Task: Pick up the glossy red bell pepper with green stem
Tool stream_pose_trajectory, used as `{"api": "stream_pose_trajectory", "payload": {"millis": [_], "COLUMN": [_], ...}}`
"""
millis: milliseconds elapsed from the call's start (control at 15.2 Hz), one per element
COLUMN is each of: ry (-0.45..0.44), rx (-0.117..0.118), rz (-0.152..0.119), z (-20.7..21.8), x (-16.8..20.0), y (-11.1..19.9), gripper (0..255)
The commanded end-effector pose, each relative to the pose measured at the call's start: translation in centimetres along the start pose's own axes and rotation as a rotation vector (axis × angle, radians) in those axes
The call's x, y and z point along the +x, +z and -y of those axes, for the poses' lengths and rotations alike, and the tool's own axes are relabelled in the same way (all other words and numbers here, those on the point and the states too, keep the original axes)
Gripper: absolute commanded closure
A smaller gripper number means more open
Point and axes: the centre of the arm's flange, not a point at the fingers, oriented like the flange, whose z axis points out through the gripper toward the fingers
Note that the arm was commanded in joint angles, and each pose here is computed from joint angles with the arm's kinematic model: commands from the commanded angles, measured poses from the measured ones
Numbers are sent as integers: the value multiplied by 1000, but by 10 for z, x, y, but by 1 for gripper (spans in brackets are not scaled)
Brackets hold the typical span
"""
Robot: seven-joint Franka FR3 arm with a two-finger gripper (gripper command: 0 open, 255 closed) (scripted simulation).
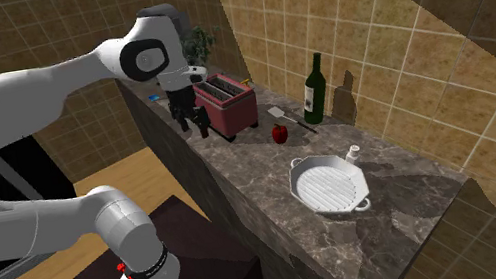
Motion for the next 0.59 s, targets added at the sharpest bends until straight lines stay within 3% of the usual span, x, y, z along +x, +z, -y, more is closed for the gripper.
{"api": "stream_pose_trajectory", "payload": {"millis": [0,528], "ry": [0,-1], "rx": [0,44], "rz": [0,44], "z": [0,-26], "x": [0,103], "y": [0,40], "gripper": [0,0]}}
